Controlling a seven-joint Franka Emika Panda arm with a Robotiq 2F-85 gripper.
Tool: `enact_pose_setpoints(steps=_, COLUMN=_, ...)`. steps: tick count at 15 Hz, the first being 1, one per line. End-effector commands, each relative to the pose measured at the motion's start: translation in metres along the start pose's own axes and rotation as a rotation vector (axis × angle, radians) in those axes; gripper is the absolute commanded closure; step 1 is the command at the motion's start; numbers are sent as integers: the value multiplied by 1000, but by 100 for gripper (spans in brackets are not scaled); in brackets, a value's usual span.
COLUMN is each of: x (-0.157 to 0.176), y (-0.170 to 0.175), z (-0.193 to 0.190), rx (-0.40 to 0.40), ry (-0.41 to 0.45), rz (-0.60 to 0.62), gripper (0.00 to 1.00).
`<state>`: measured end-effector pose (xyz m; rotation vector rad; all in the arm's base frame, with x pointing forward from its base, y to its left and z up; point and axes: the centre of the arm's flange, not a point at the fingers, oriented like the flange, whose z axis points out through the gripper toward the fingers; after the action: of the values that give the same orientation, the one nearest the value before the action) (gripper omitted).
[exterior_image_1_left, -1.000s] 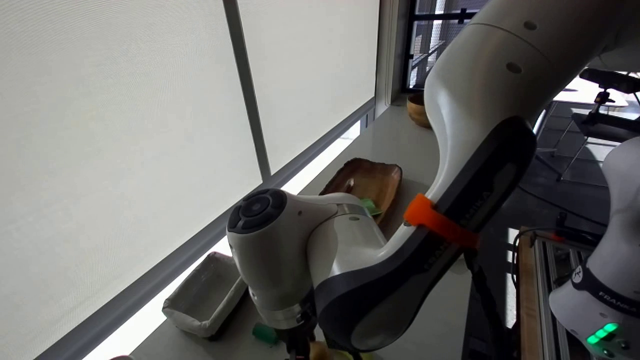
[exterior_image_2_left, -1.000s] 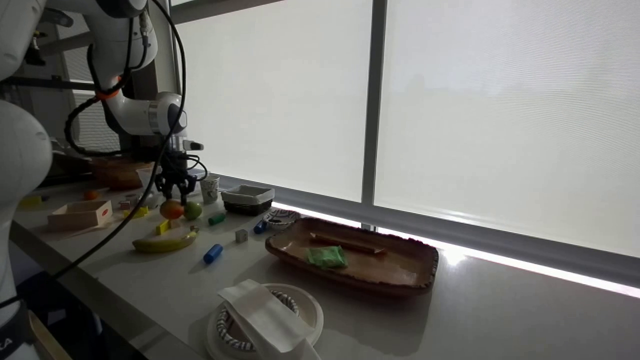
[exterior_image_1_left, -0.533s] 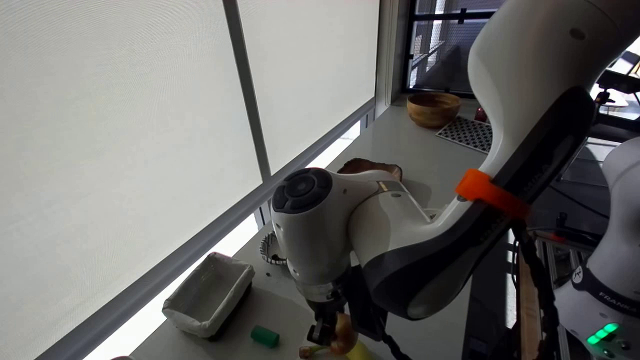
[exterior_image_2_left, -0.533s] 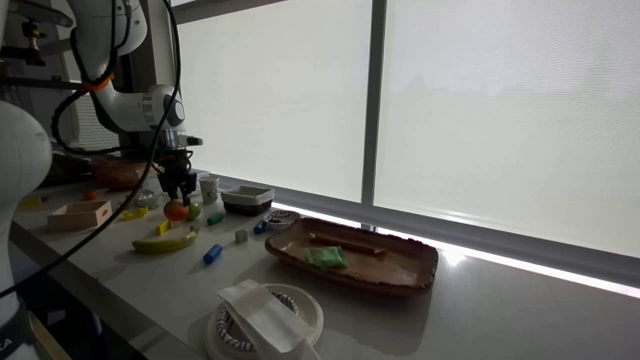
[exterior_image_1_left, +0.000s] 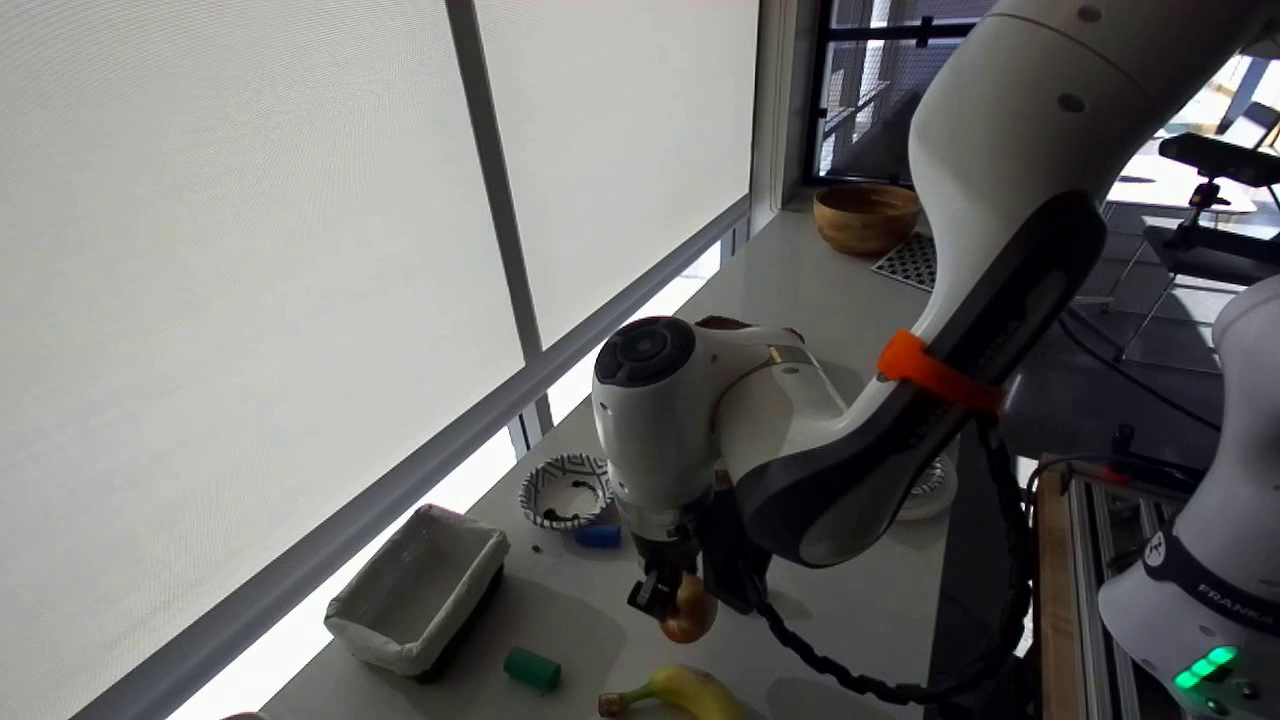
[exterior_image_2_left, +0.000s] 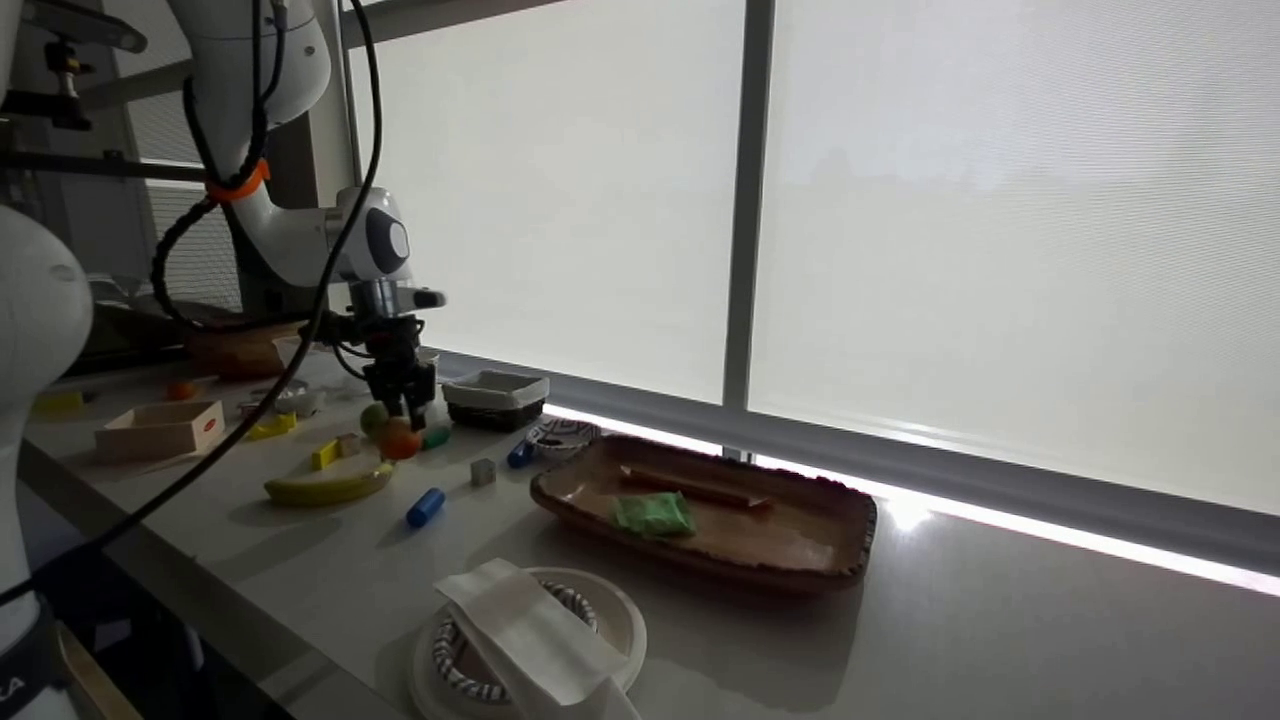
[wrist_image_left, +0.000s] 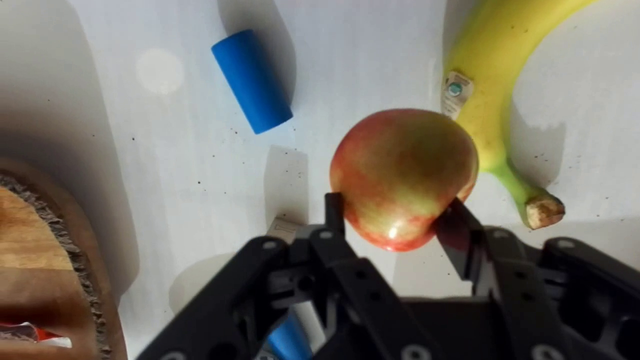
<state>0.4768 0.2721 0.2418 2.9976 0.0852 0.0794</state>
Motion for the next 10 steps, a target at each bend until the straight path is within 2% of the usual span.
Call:
enact_pose_setpoints(steps=1, x=-4, y=11, z=18, rx=29, ry=21, rz=40, gripper=75)
enact_pose_setpoints(steps=4, x=4, y=13, z=33, rx=59, ry=27, rz=40, gripper=75)
enact_pose_setpoints(steps=7, x=12, y=10, z=46, rx=16, ry=31, rz=37, gripper=75)
enact_pose_setpoints(steps=10, x=14, y=11, z=57, rx=32, ry=27, rz=35, gripper=75)
